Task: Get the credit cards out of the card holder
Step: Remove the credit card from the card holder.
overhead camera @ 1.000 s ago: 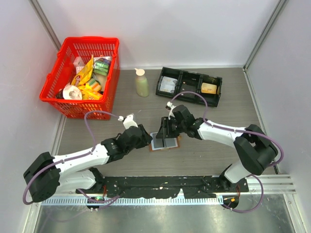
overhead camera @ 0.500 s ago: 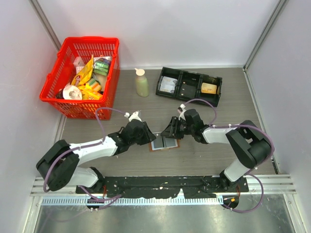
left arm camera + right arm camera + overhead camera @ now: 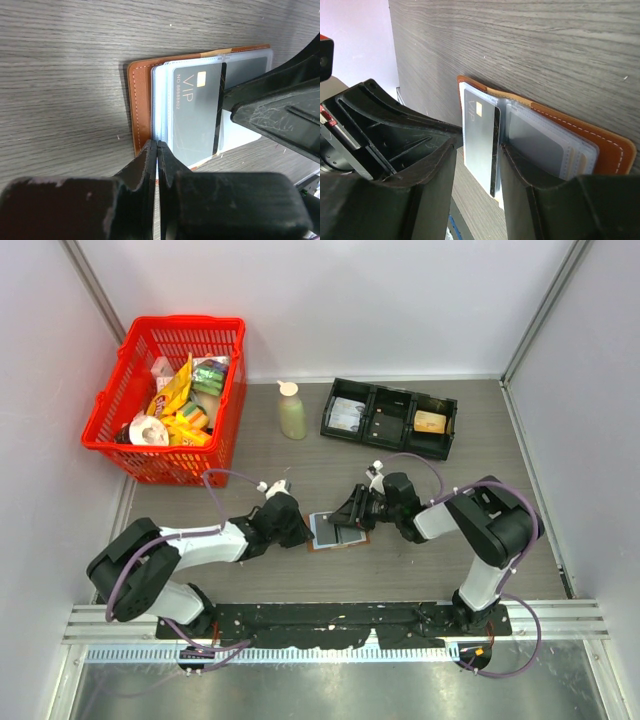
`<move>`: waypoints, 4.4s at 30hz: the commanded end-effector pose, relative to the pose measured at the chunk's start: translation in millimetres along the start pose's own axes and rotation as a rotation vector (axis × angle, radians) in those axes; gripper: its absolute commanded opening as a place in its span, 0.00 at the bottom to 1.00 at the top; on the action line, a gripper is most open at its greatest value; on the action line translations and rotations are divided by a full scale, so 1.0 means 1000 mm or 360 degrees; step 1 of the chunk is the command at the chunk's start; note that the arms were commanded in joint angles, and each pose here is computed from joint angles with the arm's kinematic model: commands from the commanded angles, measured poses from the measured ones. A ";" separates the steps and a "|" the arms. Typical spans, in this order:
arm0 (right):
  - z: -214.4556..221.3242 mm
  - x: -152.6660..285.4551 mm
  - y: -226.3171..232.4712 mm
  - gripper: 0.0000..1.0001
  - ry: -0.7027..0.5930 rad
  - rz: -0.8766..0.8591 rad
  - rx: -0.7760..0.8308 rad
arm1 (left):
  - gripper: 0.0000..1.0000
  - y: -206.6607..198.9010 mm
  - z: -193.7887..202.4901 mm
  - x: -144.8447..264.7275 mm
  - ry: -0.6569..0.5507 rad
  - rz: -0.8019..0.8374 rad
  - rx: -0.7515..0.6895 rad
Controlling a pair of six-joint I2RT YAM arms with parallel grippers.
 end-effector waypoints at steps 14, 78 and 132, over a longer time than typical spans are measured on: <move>0.013 0.000 -0.003 0.41 0.0088 -0.0175 0.0009 | 0.12 0.012 0.001 0.002 -0.0017 -0.0140 0.0039; 0.008 0.003 0.023 0.39 0.0113 -0.0466 0.0082 | 0.15 0.028 0.014 -0.012 0.0072 -0.0216 0.0028; -0.020 0.146 0.135 0.06 0.0210 -0.0125 0.1036 | 0.96 -0.102 -0.123 0.126 -0.0289 0.0775 -0.1216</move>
Point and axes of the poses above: each gripper's point midway between its finger pads, its own x axis back along the fingers, its own y axis along the line the jaws close on, z = x × y, the point moved 6 cm from there along x, back along the fingers, and after that the axes turned 10 degrees about -x, right-handed, at the moved point
